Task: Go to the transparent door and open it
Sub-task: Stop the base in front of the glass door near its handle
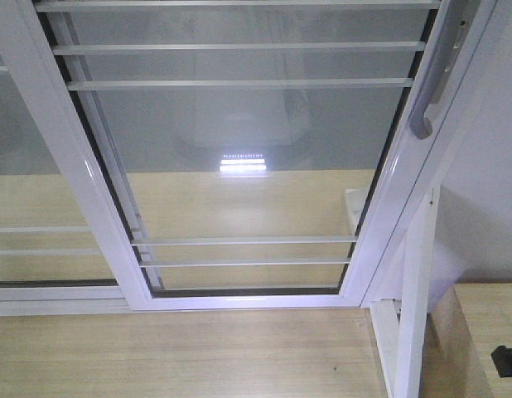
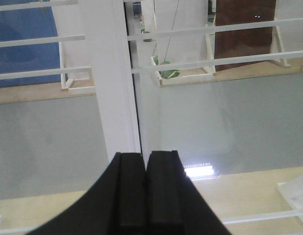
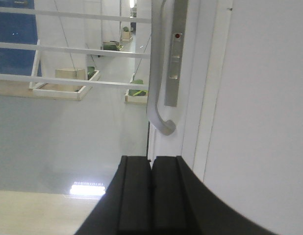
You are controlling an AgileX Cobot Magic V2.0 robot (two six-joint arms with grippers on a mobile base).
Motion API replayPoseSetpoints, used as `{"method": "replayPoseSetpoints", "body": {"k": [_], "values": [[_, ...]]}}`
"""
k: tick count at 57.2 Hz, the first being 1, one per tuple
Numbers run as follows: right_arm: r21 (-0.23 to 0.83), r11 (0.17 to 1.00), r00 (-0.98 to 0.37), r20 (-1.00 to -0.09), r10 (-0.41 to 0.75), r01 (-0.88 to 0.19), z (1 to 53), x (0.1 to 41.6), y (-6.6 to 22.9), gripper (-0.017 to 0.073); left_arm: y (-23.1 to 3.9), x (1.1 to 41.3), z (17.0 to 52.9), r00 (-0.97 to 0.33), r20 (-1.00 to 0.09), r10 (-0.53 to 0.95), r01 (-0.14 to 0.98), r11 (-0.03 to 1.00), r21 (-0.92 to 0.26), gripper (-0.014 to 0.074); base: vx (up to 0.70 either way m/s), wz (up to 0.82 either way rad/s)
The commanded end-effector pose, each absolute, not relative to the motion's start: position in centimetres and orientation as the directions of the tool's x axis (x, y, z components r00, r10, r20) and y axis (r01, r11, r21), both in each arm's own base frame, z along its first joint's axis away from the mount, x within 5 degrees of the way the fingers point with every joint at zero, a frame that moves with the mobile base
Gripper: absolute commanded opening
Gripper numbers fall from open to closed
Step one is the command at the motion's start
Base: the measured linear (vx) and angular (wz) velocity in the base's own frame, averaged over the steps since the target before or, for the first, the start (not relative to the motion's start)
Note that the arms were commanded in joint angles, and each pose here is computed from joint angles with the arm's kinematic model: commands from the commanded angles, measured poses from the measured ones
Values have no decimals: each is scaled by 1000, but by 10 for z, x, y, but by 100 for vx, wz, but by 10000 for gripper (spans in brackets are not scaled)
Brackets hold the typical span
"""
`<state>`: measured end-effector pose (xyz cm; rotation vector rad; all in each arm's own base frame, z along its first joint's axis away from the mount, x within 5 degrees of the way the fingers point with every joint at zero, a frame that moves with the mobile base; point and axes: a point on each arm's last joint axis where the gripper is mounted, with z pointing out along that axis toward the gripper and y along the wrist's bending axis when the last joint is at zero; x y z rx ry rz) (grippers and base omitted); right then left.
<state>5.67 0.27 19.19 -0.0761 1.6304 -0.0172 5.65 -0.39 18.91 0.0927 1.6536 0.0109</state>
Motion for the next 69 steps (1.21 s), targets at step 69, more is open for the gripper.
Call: {"method": "replayPoseSetpoints", "body": {"k": [69], "values": [[-63,998,59,-996,-63,0,204,60,0,-1,-2,57,194,10,-999,44,32,999,44,-3,0,0]]}}
